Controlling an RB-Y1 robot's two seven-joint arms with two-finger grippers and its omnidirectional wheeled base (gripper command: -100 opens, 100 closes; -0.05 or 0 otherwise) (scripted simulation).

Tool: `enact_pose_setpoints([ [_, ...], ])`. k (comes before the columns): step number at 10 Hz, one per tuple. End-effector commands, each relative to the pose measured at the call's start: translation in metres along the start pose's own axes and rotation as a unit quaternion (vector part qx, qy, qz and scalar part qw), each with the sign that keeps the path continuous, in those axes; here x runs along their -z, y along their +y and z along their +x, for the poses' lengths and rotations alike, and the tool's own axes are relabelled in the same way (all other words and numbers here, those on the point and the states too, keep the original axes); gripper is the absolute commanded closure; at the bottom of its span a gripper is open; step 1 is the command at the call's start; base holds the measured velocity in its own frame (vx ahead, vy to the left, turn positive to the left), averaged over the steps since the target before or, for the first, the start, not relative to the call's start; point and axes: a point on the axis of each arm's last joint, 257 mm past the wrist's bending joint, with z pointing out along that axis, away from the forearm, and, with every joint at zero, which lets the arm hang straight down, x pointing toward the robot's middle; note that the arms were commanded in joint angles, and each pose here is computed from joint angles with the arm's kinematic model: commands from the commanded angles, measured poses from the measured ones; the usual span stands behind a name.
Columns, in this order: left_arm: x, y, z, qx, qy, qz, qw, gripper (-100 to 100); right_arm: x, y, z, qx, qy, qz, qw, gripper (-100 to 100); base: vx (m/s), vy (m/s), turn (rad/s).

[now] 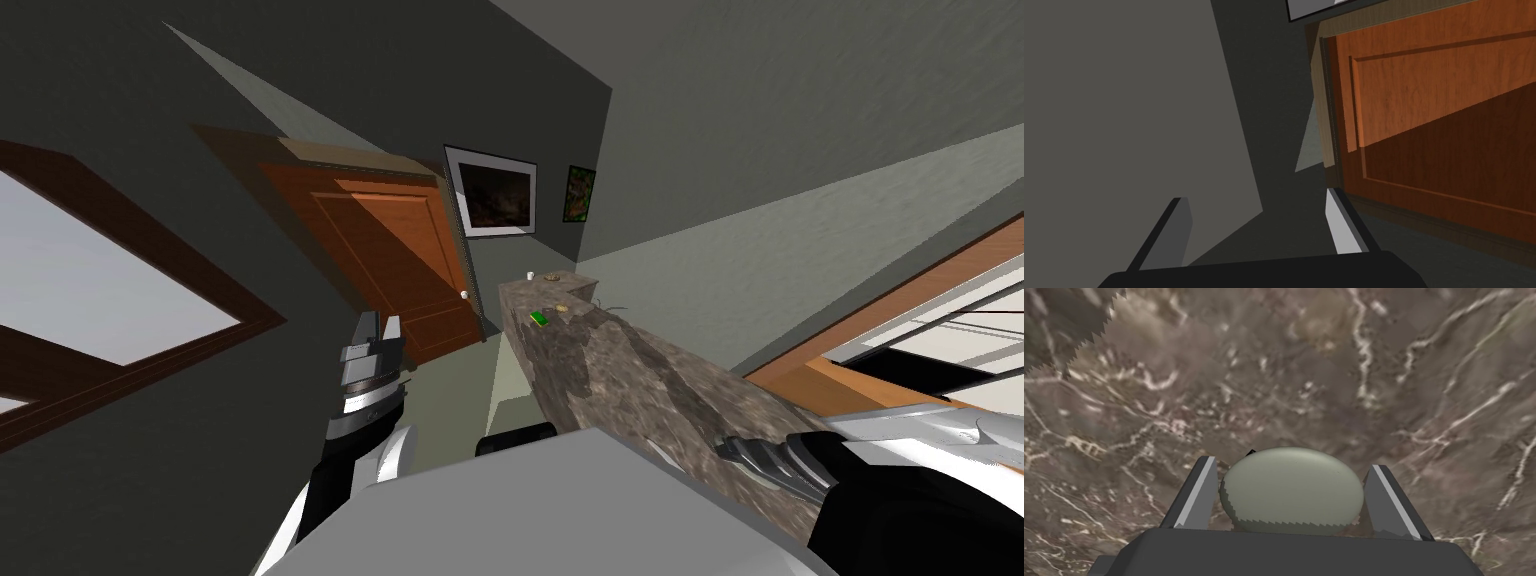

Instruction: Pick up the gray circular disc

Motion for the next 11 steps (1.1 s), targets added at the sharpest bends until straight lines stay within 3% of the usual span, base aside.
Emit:
enact_pose_setpoints([
  [1,0.0,0.0,0.0,0.0,0.0,0.0,1.0,0,0.0,0.0,0.0,0.0,0.0,0.0,1.0,100,0.0,0.0,0.0],
  [3,0.0,0.0,0.0,0.0,0.0,0.0,1.0,0,0.0,0.0,0.0,0.0,0.0,0.0,1.0,100,0.0,0.0,0.0],
  [4,0.0,0.0,0.0,0.0,0.0,0.0,1.0,0,0.0,0.0,0.0,0.0,0.0,0.0,1.0,0,0.0,0.0,0.0],
  [5,0.0,0.0,0.0,0.0,0.0,0.0,1.0,0,0.005,0.009,-0.009,0.005,0.0,-0.001,1.0,100,-0.027,-0.003,-0.09],
  [8,0.0,0.0,0.0,0.0,0.0,0.0,1.0,0,0.005,0.009,-0.009,0.005,0.0,-0.001,1.0,100,-0.015,-0.002,-0.014],
  [11,0.0,0.0,0.0,0.0,0.0,0.0,1.0,0,0.015,0.026,-0.027,0.014,0.0,-0.003,0.9999,100,-0.026,0.002,-0.05],
])
